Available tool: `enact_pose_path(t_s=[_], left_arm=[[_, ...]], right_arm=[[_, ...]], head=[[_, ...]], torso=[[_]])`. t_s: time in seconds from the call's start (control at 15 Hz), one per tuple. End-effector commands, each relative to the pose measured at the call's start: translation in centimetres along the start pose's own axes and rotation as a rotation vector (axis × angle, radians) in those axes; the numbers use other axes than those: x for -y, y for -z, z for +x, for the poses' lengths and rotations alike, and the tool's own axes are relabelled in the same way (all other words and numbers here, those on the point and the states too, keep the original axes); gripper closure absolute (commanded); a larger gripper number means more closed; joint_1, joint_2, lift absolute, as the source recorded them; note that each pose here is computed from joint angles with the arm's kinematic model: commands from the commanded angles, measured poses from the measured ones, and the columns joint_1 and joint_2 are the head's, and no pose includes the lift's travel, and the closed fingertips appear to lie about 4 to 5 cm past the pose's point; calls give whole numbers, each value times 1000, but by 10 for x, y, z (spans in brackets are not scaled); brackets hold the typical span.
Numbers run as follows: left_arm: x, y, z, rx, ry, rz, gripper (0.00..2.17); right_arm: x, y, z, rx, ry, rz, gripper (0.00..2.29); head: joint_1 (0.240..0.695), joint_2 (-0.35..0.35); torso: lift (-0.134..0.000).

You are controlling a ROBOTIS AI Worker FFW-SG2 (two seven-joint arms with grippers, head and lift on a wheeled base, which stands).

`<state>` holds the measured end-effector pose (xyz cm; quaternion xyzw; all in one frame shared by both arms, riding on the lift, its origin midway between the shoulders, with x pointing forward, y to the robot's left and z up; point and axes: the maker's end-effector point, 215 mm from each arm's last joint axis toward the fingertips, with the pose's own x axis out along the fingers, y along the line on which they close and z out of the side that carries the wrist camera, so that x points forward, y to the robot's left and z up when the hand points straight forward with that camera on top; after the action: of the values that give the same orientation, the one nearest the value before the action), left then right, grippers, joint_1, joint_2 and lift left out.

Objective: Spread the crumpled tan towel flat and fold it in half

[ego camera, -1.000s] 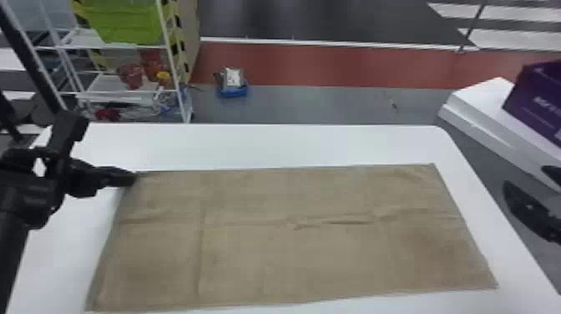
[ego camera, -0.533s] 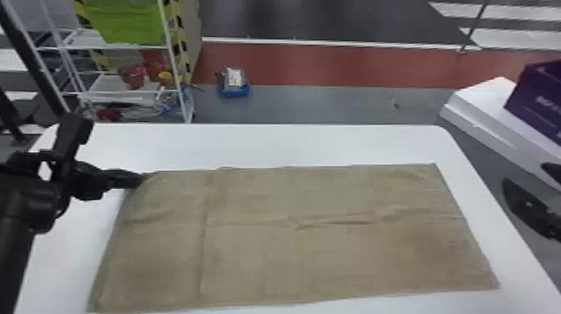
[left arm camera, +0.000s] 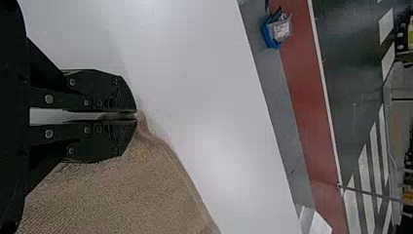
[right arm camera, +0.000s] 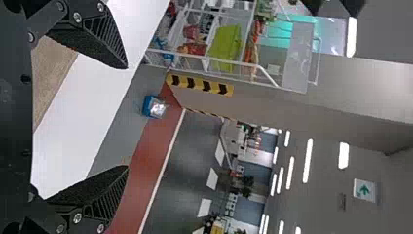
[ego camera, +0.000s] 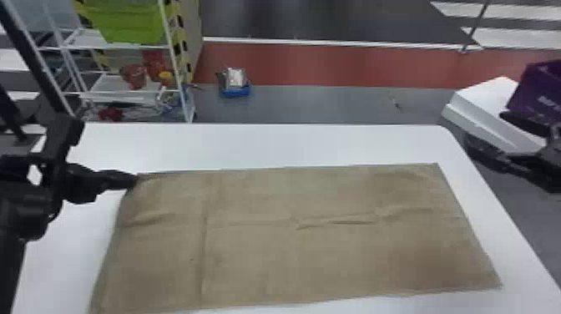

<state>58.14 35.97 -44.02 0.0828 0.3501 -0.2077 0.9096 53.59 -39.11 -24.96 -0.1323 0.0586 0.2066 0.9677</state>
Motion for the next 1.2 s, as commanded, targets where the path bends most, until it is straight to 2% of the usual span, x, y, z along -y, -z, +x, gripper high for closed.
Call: enact_pose_path(t_s=[0.0,0.2,0.33,0.53,0.6,0.93,1.13], left_arm=[[-4,0,-9,18,-13,-5,1065],[-4,4,-12,20,-13,-10,1065],[-3,3,-11,19,-13,-5,1065],[1,0,-8,15,-9,7,1065],[2,-2,-7,15,-9,11,1065],[13,-8,0,18,3,36,1065],[14,-12,1,21,3,44,1065]], right_arm=[[15,30,34,-147,-21,-68,178],[36,65,50,-276,-77,-89,181],[58,86,52,-345,-77,-72,184],[92,116,50,-443,-46,91,184],[93,126,51,-487,-49,127,184],[89,151,57,-612,-72,128,279],[75,161,73,-662,-68,42,279]], head=[[695,-35],[695,-33],[695,-40],[695,-79],[695,-90],[695,-122],[695,-129]], torso=[[-124],[-124],[-124],[-124],[-124],[-124],[-124]])
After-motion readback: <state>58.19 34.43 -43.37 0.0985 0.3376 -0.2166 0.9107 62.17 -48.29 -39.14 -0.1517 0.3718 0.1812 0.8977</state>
